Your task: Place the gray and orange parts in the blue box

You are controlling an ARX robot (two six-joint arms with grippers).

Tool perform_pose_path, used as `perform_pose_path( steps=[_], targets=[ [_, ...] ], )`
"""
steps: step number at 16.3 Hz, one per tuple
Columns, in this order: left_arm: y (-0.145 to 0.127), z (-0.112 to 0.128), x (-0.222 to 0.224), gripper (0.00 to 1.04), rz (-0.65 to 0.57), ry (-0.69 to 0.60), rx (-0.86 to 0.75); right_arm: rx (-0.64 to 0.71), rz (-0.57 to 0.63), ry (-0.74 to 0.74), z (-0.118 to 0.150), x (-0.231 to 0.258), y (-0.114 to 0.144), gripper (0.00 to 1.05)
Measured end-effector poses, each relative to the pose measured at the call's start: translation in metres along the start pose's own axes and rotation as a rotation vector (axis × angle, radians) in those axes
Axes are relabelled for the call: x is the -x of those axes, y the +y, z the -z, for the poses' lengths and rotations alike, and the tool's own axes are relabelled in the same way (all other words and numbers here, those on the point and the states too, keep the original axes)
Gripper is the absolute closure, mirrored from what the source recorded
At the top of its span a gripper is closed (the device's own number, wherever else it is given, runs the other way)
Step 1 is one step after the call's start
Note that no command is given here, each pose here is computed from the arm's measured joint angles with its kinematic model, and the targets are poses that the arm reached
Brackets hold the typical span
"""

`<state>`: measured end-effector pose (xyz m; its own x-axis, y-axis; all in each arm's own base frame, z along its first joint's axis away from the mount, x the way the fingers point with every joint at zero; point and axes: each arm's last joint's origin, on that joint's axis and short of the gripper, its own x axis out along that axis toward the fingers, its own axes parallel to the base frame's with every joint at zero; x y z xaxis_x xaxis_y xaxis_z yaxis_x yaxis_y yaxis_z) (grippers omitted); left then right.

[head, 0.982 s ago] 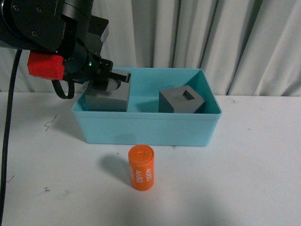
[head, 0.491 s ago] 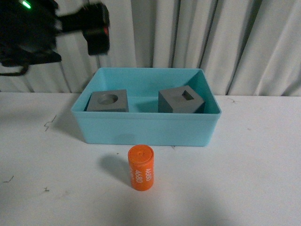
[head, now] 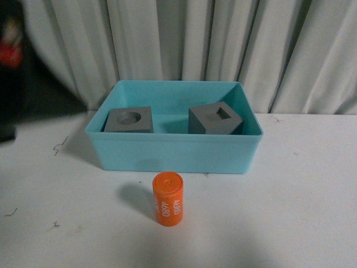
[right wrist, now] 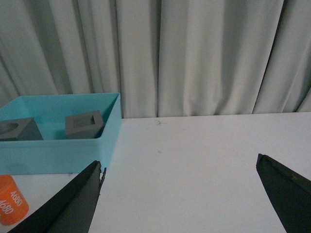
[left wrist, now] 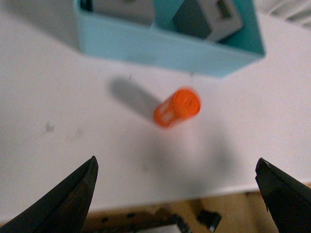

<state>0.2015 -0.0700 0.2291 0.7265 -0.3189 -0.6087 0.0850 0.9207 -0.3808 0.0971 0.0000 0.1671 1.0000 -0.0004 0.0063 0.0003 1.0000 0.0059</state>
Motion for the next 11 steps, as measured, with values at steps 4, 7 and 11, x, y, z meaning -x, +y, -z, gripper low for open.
perform_pose_path(
  steps=[4, 7, 11],
  targets=[
    [0.014, 0.065, 0.038, 0.07, -0.040, -0.015, 0.038, 0.000, 0.000, 0.000, 0.000, 0.000, 0.000, 0.06],
    [0.037, 0.081, 0.034, 0.37, -0.166, -0.611, -0.160, 0.000, 0.002, 0.001, 0.000, 0.000, 0.000, 0.06],
    [0.054, 0.078, 0.048, 0.86, -0.221, -0.725, -0.312, 0.000, 0.000, 0.000, 0.000, 0.000, 0.000, 0.06]
  ],
)
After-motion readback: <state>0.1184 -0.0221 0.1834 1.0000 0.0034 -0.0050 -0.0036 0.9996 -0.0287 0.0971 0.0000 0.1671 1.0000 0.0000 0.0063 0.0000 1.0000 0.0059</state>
